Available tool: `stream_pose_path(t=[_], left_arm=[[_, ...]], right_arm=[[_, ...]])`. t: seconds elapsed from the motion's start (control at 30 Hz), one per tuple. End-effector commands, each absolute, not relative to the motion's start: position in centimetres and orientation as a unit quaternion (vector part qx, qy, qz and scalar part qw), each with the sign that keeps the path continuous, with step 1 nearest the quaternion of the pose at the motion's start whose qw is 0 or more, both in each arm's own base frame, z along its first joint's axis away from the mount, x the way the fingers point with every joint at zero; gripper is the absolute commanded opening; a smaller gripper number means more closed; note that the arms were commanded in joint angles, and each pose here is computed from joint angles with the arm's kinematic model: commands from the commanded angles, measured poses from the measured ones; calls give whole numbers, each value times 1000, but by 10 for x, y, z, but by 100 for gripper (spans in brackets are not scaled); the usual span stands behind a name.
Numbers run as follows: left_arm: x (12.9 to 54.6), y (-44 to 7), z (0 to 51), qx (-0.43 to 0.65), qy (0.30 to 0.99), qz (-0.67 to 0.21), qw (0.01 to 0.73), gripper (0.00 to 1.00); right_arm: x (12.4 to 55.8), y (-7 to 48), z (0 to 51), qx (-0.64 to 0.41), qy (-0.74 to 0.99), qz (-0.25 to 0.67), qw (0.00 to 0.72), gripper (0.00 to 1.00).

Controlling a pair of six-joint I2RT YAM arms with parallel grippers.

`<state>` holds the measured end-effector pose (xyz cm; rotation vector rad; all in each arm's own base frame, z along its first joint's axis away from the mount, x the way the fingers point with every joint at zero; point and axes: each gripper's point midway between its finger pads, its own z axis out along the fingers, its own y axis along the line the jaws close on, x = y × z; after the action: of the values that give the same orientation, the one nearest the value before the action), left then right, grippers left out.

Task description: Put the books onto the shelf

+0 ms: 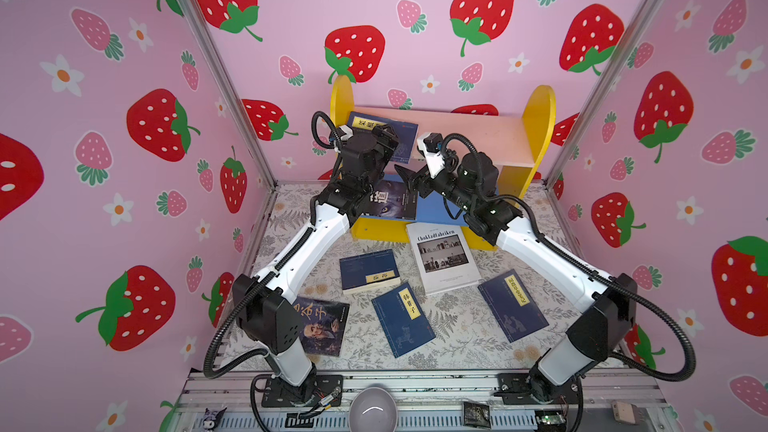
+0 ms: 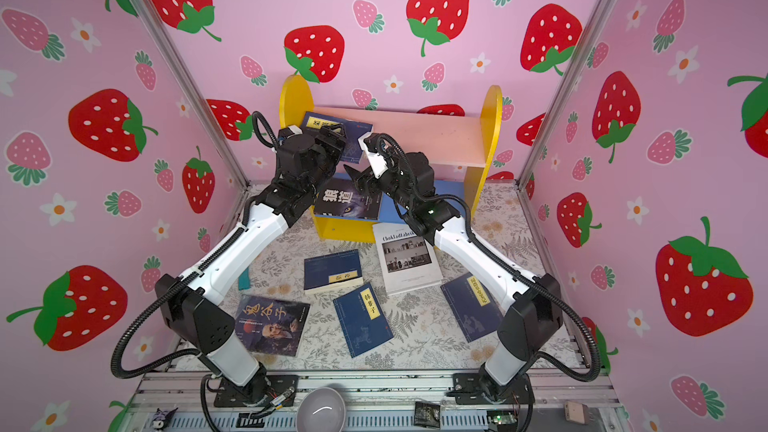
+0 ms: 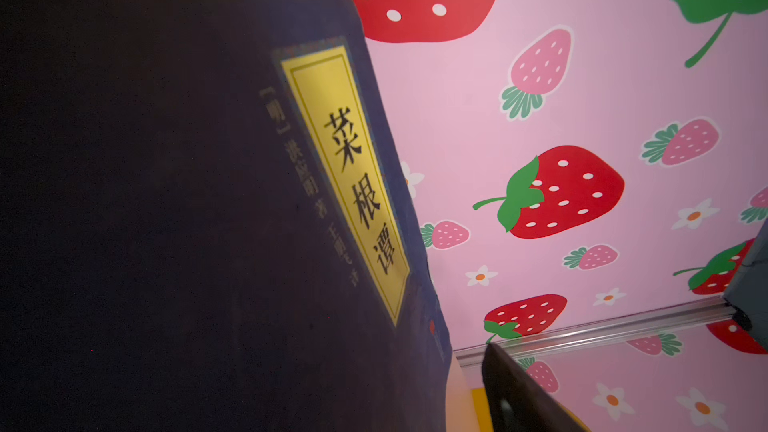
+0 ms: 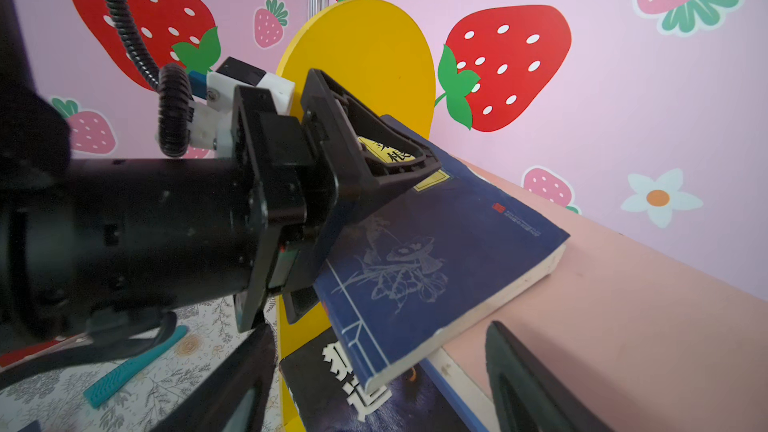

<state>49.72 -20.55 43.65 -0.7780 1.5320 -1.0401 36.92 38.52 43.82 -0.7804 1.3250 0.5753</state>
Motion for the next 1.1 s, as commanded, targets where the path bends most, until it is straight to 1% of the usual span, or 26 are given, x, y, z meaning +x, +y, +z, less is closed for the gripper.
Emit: stream_pose_path(t=[0.0, 0.23, 0.4, 0.53, 0.63, 0.67, 0.77, 0.9, 1.0, 1.07], left_arm=[[499, -200, 480, -332, 583, -488, 558, 85], [502, -205, 474, -334, 575, -503, 551, 85], [498, -203, 467, -335, 578, -501, 550, 84], [484, -197, 462, -330, 586, -497, 549, 85], [462, -185, 454, -321, 597, -484, 553, 86], [453, -177, 450, -319, 602, -476, 556, 86], [419, -150, 446, -309, 618, -443, 572, 89], [372, -111, 457, -271, 637, -374, 618, 91], [349, -90, 484, -216, 647, -320, 658, 93], [346, -84, 502, -176, 661, -289, 670, 93]], right_arm=[[376, 387, 449, -341, 568, 232, 712, 80], [397, 392, 445, -326, 577, 206, 720, 74], [408, 395, 441, -319, 590, 193, 716, 60], [415, 393, 437, -312, 598, 175, 717, 56], [419, 389, 436, -308, 600, 157, 721, 56], [419, 388, 436, -309, 601, 154, 721, 57], [417, 384, 442, -308, 597, 153, 725, 66], [404, 376, 464, -299, 590, 179, 728, 82], [394, 367, 478, -269, 603, 216, 720, 86], [389, 362, 484, -245, 613, 244, 710, 87]])
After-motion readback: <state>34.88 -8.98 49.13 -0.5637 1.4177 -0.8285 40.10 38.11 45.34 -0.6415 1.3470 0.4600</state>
